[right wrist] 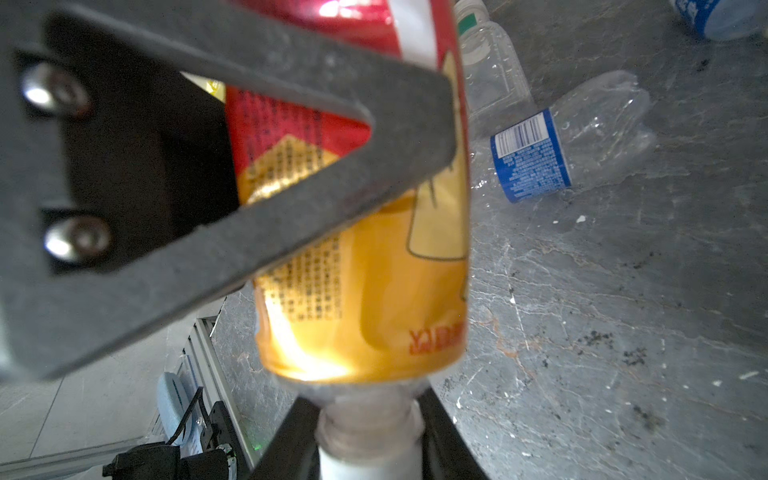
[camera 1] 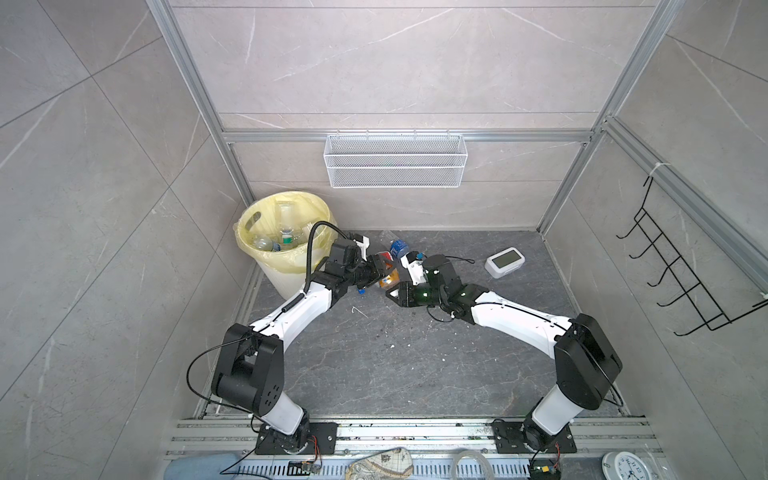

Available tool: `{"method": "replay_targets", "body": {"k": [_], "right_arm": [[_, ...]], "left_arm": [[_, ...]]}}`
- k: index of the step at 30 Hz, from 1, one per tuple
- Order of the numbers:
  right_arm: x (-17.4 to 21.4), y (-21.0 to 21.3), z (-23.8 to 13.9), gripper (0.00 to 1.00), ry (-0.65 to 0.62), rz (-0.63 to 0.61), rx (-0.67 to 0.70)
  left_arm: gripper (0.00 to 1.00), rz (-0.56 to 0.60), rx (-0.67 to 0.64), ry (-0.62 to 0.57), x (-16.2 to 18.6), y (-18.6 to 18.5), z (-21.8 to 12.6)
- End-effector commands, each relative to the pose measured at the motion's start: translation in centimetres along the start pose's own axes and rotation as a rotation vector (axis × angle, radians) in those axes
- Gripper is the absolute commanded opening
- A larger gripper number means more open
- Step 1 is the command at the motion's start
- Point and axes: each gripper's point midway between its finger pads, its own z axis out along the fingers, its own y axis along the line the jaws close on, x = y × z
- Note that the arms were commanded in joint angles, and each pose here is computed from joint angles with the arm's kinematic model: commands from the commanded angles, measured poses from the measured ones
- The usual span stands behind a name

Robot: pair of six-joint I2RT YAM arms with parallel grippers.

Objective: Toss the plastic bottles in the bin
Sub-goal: 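Carry the red-yellow bottle with the left gripper over the bin and release it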

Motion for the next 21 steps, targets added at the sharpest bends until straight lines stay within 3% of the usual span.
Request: {"method": "replay_targets", "body": {"k": [1,5,21], "right_arm": [[-0.9,0.9,0.2,0.47,-0.012,-0.003,-0.019],[-1.4,1.2,-0.4,0.63,-0.019,-0.018,-0.007],[-3.3,2.9,-4.2,0.99,-0.083,-0.128,0.015]], "left_arm": [[0.41,0.062,0.015,-0.061,-1.5,-1.2,-1.4],[0.36,0.071,-0.002,-0.072,-1.9,-1.0,-1.8],[0.34,0.239,-0.138,-0.179,-3.9,-1.3,-5.3]]}}
